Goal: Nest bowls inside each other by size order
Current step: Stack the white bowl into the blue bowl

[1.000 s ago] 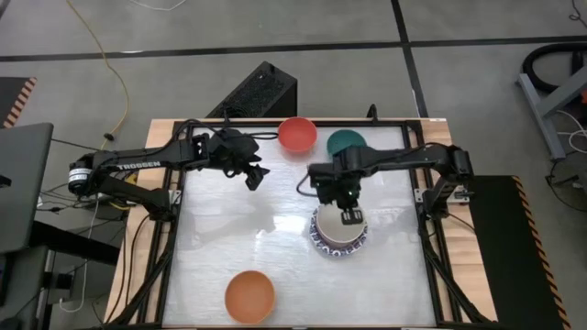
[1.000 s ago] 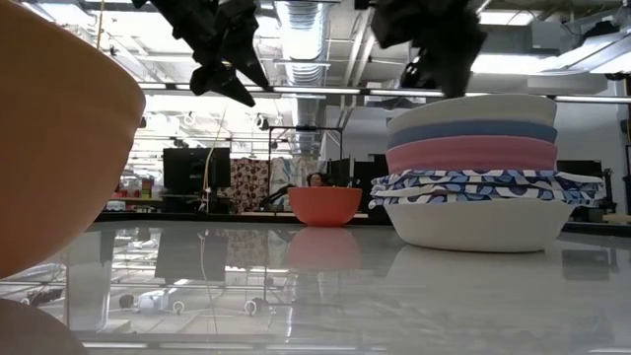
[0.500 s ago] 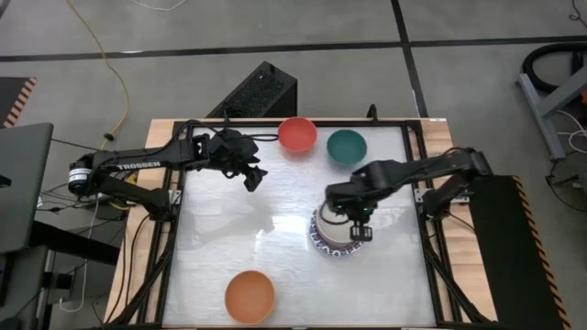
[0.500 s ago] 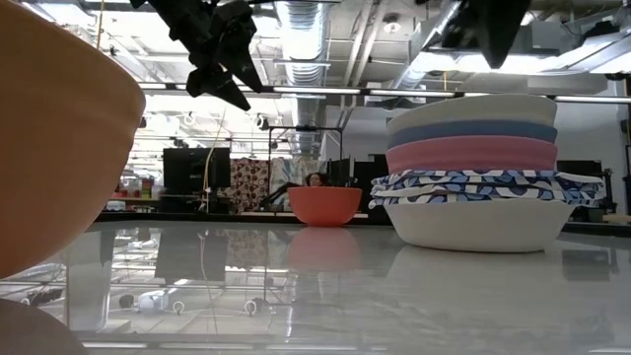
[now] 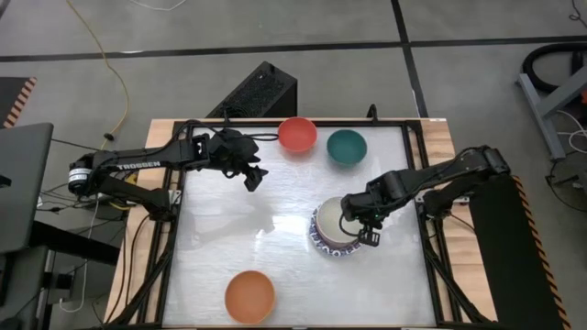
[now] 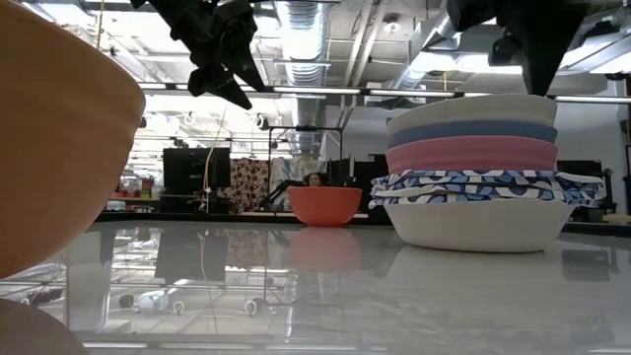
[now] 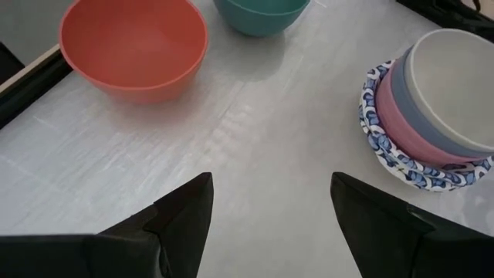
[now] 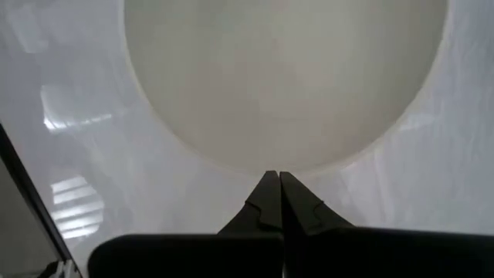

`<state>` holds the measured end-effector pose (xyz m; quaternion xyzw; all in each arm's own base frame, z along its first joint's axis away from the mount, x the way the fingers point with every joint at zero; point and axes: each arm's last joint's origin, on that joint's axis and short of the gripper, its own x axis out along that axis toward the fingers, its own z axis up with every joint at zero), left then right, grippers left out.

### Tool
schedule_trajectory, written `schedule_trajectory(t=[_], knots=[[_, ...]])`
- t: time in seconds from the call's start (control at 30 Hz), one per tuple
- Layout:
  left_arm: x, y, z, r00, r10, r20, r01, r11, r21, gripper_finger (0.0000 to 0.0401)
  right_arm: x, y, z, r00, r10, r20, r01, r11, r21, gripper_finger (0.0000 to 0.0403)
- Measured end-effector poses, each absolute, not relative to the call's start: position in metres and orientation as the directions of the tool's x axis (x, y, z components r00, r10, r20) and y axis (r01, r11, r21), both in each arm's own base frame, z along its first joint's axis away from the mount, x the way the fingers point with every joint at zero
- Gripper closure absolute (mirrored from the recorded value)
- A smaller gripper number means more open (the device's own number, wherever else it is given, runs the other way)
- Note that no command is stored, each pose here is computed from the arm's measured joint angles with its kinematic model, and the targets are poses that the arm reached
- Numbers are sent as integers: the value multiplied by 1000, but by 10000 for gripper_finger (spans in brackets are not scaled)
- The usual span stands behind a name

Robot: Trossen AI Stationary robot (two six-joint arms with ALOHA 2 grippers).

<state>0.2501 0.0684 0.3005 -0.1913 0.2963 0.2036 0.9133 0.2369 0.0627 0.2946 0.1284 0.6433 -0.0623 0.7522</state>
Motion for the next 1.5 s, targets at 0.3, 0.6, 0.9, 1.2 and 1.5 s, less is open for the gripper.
schedule_trajectory(t=[0.3,0.6,0.9,1.2,1.5], knots=[[250,68,301,742,259,-618,-491,838,-237,150,234,64,278,118,64,-991,255,963,93,400],[250,68,301,744,260,-616,-490,838,-238,150,235,64,277,129,66,-989,250,963,97,399],[250,68,301,743,260,-616,-487,842,-232,150,237,64,277,146,67,-987,246,964,102,398],[250,69,301,743,260,-616,-486,843,-231,150,242,66,272,141,66,-988,246,964,99,398],[250,68,301,743,260,-616,-486,843,-230,150,244,67,279,159,67,-985,237,966,104,398]])
